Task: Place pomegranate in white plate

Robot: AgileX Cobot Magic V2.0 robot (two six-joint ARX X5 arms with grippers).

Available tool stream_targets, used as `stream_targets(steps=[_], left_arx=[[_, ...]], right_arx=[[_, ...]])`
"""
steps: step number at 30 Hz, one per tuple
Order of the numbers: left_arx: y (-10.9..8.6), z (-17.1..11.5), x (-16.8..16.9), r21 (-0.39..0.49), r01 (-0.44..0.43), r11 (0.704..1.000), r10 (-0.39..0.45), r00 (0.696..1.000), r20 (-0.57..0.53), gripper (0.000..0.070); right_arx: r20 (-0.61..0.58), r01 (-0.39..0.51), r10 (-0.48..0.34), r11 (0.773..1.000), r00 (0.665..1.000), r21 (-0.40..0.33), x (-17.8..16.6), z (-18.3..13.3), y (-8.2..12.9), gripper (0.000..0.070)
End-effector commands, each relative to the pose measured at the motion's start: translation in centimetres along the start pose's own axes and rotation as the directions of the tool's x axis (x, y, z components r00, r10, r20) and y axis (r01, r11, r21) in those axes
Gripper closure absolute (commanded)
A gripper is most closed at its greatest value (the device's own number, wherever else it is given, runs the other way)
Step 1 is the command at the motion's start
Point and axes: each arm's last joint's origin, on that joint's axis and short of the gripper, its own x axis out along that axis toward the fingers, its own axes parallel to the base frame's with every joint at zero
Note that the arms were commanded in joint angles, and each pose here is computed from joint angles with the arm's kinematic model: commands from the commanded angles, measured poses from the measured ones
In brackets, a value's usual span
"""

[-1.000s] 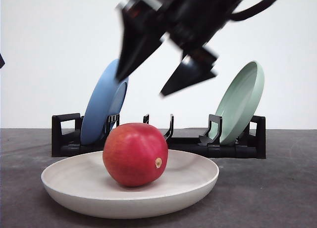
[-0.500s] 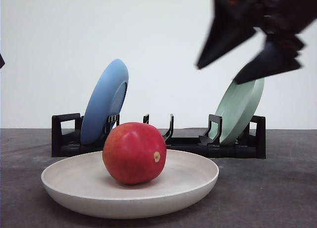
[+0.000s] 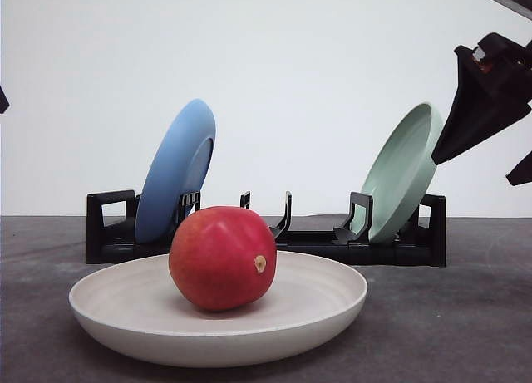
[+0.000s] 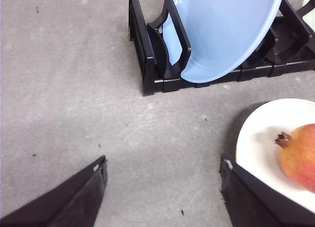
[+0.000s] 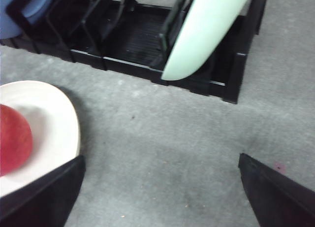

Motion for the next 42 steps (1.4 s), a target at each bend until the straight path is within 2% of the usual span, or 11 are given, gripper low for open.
stream_targets(steps=[1,2,3,4,20,23,25,29,34,40,42], left_arx=[[-0.1,0.5,-0.2,-0.002,0.005,1.000,-0.005,1.000,0.015,0.0387],[-0.1,0.5,-0.2,-0.001,0.005,1.000,-0.005,1.000,0.018,0.0585],[-0.1,0.5,-0.2,-0.002,0.005,1.000,-0.005,1.000,0.020,0.0688],[-0.1,0.5,-0.2,-0.003,0.005,1.000,-0.005,1.000,0.020,0.0659],[-0.1,0.4,-0.5,0.000,0.004,1.000,-0.004,0.999,0.035,0.0667],[0.1,-0.1,-1.1,0.101,-0.020,0.995,0.012,0.997,0.076,0.0667],[0.3,-0.8,-1.3,0.122,-0.039,0.992,0.026,0.994,0.109,0.0667],[1.1,-3.0,-1.4,0.089,-0.095,0.992,0.076,0.979,0.189,0.0667],[1.9,-6.0,-0.9,0.022,-0.152,0.988,0.139,0.945,0.295,0.0667],[2.4,-9.3,0.0,-0.063,-0.174,0.983,0.185,0.914,0.361,0.0667],[2.4,-10.2,0.3,-0.067,-0.177,0.982,0.190,0.908,0.373,0.0667]], right_arx=[[0.015,0.004,-0.004,1.000,1.000,0.006,0.0,0.2,0.0,0.0344],[0.015,0.006,-0.006,1.000,1.000,0.006,0.0,0.2,0.0,0.0569],[0.015,0.008,-0.008,1.000,1.000,0.006,0.0,0.2,0.0,0.0688],[0.015,0.010,-0.010,1.000,1.000,0.006,0.0,0.2,0.0,0.0659],[0.020,0.010,-0.010,1.000,1.000,0.005,0.0,0.3,0.0,0.0660],[0.020,0.010,-0.010,1.000,1.000,0.005,0.0,0.3,0.0,0.0660],[0.020,0.010,-0.010,1.000,1.000,0.005,0.0,0.3,0.0,0.0660],[0.020,0.010,-0.010,1.000,1.000,0.005,0.0,0.3,0.0,0.0660],[0.020,0.010,-0.010,1.000,1.000,0.005,0.0,0.3,0.0,0.0660],[0.020,0.010,-0.010,1.000,1.000,0.005,0.0,0.3,0.0,0.0660],[0.020,0.010,-0.010,1.000,1.000,0.005,0.0,0.3,0.0,0.0660]])
